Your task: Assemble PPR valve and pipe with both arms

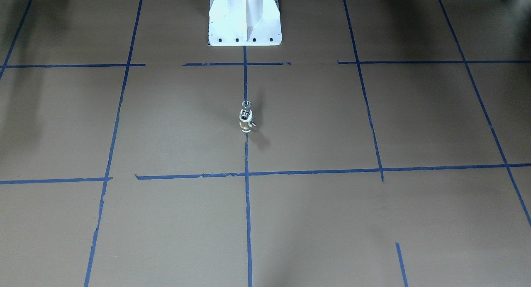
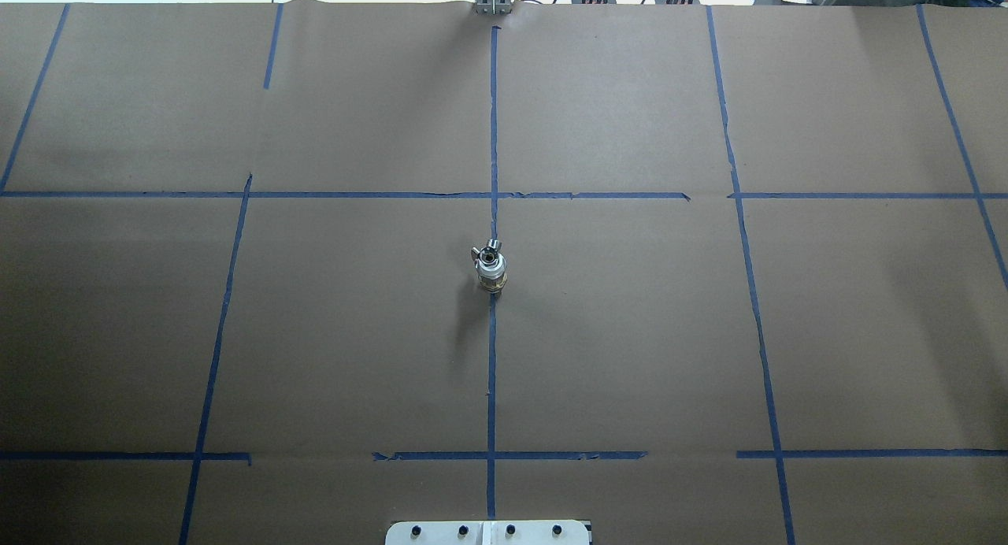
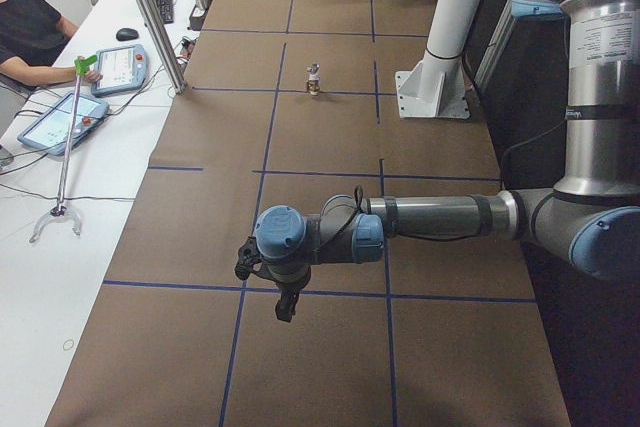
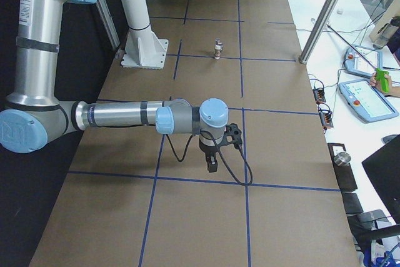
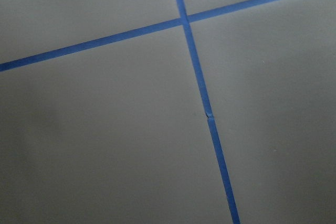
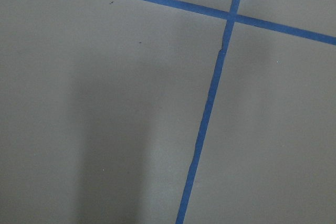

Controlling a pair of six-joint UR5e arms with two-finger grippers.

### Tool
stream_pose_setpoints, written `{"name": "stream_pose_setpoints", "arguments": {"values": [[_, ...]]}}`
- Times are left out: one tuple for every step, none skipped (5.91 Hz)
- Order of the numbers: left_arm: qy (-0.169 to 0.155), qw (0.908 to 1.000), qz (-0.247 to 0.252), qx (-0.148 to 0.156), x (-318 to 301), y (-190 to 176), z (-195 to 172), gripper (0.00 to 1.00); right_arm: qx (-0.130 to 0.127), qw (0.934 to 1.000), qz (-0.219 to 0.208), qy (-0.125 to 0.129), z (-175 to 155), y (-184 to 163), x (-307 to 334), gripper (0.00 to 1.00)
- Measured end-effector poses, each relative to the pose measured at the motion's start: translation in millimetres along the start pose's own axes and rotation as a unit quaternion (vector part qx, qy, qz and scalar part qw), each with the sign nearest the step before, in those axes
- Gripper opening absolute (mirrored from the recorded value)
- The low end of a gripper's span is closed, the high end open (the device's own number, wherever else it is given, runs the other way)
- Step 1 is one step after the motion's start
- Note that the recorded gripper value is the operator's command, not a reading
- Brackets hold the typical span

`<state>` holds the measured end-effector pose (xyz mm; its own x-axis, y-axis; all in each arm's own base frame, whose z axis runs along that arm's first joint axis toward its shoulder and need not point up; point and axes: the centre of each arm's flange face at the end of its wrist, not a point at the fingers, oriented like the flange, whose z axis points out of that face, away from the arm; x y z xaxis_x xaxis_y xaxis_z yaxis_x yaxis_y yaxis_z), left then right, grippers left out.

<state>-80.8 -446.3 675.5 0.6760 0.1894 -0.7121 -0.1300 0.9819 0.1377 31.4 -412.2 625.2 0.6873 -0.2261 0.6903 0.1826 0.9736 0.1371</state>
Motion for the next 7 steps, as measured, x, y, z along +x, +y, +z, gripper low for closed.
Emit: {"name": "stream_pose_setpoints", "arguments": {"values": [[-0.012,0.9998,-0.012,0.005,6,3,-7,1.00,-0.001,1.0000,0.002,-0.003,1,2,0,1.00],[-0.021,0.9997,-0.014,0.007,15,22,-13,1.00,0.000,1.0000,0.004,-0.006,1,1,-1,1.00],[-0.022,0.9996,-0.017,0.005,22,46,-14,1.00,0.000,0.9999,0.005,-0.009,1,2,-1,1.00],[-0.021,0.9996,-0.021,0.003,26,59,-14,1.00,0.001,0.9999,0.006,-0.010,1,2,-2,1.00],[-0.020,0.9995,-0.025,0.001,28,61,-13,1.00,0.001,0.9999,0.005,-0.011,0,2,-2,1.00],[-0.016,0.9992,-0.036,0.002,31,60,-14,1.00,0.004,0.9999,0.005,-0.011,-2,3,-1,1.00],[-0.012,0.9988,-0.048,0.002,33,58,-14,1.00,0.009,0.9999,0.009,-0.011,-7,5,3,1.00]]}}
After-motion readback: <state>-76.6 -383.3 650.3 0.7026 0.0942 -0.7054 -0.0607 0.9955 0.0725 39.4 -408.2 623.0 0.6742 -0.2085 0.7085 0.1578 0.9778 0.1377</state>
